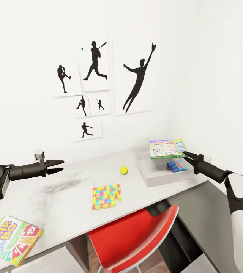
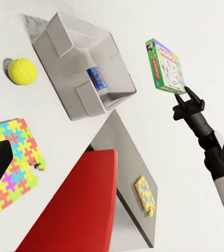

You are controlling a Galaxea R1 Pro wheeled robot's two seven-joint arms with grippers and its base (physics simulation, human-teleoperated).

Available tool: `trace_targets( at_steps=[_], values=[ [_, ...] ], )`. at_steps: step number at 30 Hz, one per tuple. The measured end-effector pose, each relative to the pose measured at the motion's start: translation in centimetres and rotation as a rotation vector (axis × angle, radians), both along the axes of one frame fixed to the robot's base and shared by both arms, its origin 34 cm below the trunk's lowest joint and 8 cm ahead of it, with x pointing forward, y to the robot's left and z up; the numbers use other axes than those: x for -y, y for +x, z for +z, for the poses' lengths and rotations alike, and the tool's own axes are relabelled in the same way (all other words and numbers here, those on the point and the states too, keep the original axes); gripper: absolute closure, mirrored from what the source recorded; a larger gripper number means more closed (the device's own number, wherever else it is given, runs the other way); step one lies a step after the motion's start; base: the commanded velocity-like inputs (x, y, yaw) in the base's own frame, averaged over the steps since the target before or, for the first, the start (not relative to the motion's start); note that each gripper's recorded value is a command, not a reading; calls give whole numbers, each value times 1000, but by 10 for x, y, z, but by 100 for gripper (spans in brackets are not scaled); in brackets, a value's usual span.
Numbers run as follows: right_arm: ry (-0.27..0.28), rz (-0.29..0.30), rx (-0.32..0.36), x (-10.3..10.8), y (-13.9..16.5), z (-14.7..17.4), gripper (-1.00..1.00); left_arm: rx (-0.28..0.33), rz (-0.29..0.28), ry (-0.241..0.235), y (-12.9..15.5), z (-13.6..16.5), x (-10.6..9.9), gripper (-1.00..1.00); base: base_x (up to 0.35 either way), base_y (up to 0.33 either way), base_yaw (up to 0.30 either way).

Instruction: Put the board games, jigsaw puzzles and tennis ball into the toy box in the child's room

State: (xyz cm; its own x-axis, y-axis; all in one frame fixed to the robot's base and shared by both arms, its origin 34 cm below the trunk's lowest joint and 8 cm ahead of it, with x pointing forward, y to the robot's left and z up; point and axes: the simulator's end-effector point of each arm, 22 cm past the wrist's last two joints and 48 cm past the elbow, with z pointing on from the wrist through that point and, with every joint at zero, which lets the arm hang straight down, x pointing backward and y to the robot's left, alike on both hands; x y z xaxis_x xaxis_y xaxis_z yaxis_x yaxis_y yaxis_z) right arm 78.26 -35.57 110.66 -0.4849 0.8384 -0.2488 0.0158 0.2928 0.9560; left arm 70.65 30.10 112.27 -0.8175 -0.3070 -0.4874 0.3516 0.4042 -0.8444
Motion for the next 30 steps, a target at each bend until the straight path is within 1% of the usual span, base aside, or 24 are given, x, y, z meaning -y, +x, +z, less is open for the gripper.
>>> trace_targets(
  at_steps=[2, 4, 5, 8, 15, 20, 30],
  values=[
    [-10, -2, -25, 1, 0, -7, 100, 0, -1, 1, 0, 0, 0, -100, 2, 2, 0],
    [-57, -21, -110, 7, -3, -29, 100, 0, 0, 0, 0, 0, 0, -100, 1, 0, 0],
    [-67, -29, -138, 9, -3, -35, 100, -1, 0, 0, 0, 0, 0, -100, 0, 0, 0],
    [-89, -44, -184, 15, -4, -43, 100, 0, 0, 0, 0, 0, 0, -100, 0, 0, 0],
    [-93, -47, -191, 16, -3, -43, 100, 0, 0, 0, 0, 0, 0, -100, 0, 0, 0],
    [-91, -43, -183, 12, 0, -38, 100, 0, 0, 0, 0, 0, 0, -100, 3, 0, 0],
    [-90, -40, -179, 10, 2, -36, 100, 0, -1, 0, 0, 0, 0, -100, 111, 0, 0]
  ],
)
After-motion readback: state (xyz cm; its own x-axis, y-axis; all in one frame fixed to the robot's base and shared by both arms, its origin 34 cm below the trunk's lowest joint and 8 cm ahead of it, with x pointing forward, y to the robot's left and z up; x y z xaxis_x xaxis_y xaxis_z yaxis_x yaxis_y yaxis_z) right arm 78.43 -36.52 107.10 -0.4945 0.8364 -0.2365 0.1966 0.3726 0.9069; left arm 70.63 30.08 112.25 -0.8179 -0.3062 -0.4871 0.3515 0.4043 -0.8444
